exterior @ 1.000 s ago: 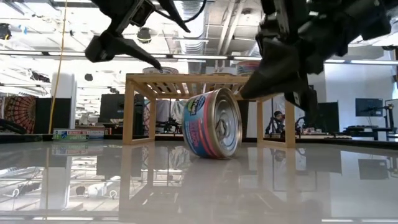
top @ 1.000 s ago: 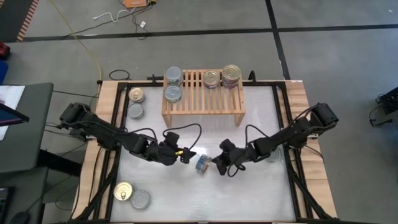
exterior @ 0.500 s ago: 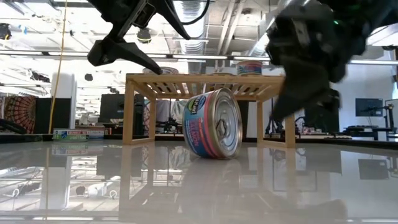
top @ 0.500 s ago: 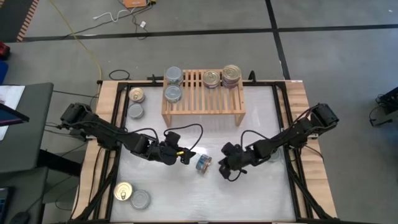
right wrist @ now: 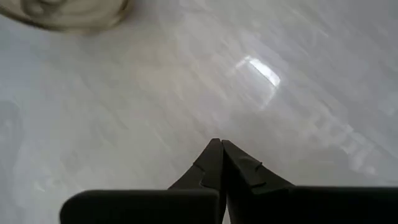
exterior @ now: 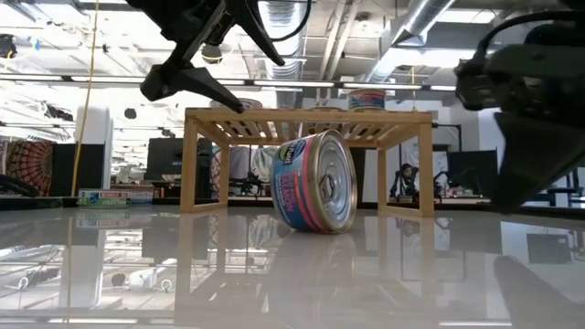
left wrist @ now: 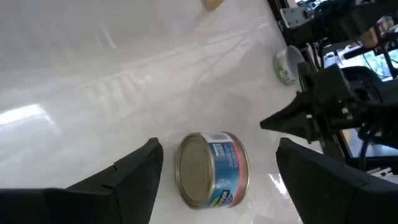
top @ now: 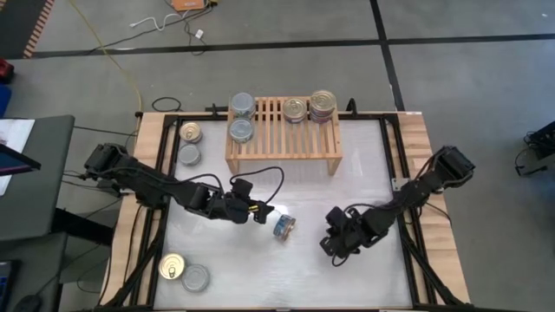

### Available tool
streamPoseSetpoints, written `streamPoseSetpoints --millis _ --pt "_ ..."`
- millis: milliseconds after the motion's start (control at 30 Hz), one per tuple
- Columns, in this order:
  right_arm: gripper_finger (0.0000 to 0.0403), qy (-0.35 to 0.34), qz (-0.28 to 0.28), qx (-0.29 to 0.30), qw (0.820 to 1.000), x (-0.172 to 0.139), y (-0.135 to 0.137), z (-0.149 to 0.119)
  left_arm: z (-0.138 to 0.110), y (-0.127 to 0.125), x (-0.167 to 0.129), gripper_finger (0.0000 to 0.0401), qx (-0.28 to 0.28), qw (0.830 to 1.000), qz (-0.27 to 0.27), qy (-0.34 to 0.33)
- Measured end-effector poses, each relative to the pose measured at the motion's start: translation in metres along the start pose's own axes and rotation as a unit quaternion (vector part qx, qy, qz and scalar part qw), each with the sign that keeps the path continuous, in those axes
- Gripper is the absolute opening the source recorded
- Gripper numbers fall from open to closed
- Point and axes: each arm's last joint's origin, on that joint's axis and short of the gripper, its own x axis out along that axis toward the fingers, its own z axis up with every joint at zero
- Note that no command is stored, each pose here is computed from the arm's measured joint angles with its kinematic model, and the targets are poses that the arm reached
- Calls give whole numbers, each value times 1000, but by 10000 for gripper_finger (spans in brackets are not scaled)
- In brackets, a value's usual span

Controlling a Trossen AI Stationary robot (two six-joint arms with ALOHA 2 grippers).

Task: Stack canned seafood by type on shelf
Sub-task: Stack the blue tuna can on top of the blue tuna can on the shelf

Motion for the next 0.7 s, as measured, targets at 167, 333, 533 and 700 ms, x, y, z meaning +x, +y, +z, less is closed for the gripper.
streamPoseSetpoints --millis 167,333,533,700 --pt "30 1 -10 2 1000 -3 -1 -7 7 -2 3 329 11 1000 -10 -16" --pt "30 -8 -11 1 1000 -3 -1 -8 12 -1 4 356 23 999 -1 -49" --pt "30 -12 -12 0 1000 -3 -1 -8 11 -1 5 358 -11 1000 -7 -24" --pt "30 -15 -12 0 1000 -3 -1 -7 13 -14 1 356 7 998 -47 -33"
